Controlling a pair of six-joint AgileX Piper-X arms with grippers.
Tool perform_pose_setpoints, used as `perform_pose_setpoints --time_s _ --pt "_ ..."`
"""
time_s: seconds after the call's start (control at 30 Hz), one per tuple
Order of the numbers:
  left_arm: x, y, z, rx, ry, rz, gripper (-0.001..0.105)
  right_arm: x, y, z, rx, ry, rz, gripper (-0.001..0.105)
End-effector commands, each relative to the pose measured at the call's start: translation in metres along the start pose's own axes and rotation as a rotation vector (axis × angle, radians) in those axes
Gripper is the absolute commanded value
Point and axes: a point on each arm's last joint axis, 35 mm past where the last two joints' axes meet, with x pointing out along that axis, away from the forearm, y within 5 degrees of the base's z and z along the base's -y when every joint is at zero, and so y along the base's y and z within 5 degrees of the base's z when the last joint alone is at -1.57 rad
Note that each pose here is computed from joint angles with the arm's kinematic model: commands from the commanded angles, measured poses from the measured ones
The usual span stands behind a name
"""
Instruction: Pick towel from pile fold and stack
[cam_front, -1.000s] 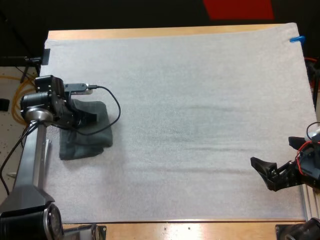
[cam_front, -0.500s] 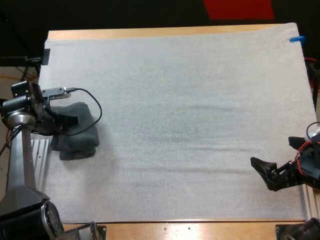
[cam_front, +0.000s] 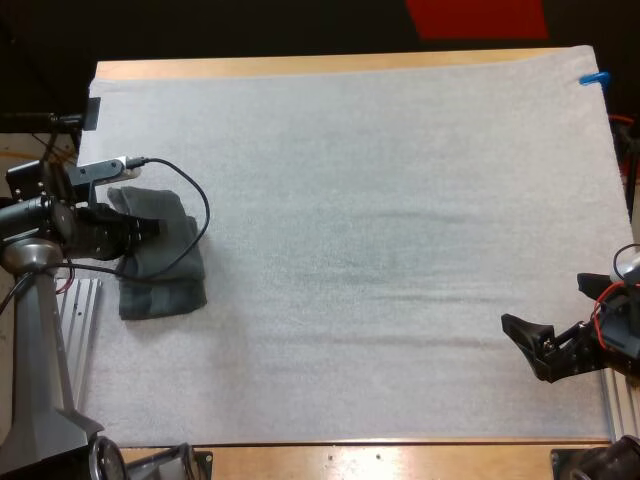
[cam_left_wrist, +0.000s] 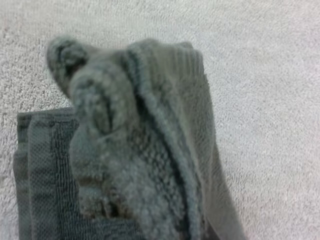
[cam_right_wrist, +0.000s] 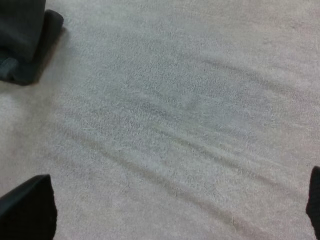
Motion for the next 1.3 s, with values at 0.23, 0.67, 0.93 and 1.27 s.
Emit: perform_pose_setpoints --time_s 0.23,0.67,0.93,1.27 --pt "0.019 0.006 0.005 -0.012 0.048 -0.004 0.000 -0.002 0.000 0.002 -0.003 -0.015 -0.003 0.100" --pt "0.048 0.028 0.008 0.022 0.140 0.307 0.007 -0.002 0.000 0.002 -0.003 -0.015 -0.003 0.100" --pt "0.048 0.029 0.008 0.031 0.140 0.314 0.050 -0.002 -0.001 0.006 -0.006 -0.046 -0.007 0.100" --pt "0.023 0.023 0.007 0.040 0.062 0.402 0.051 0.005 0.002 0.017 -0.019 -0.116 0.149 0.100"
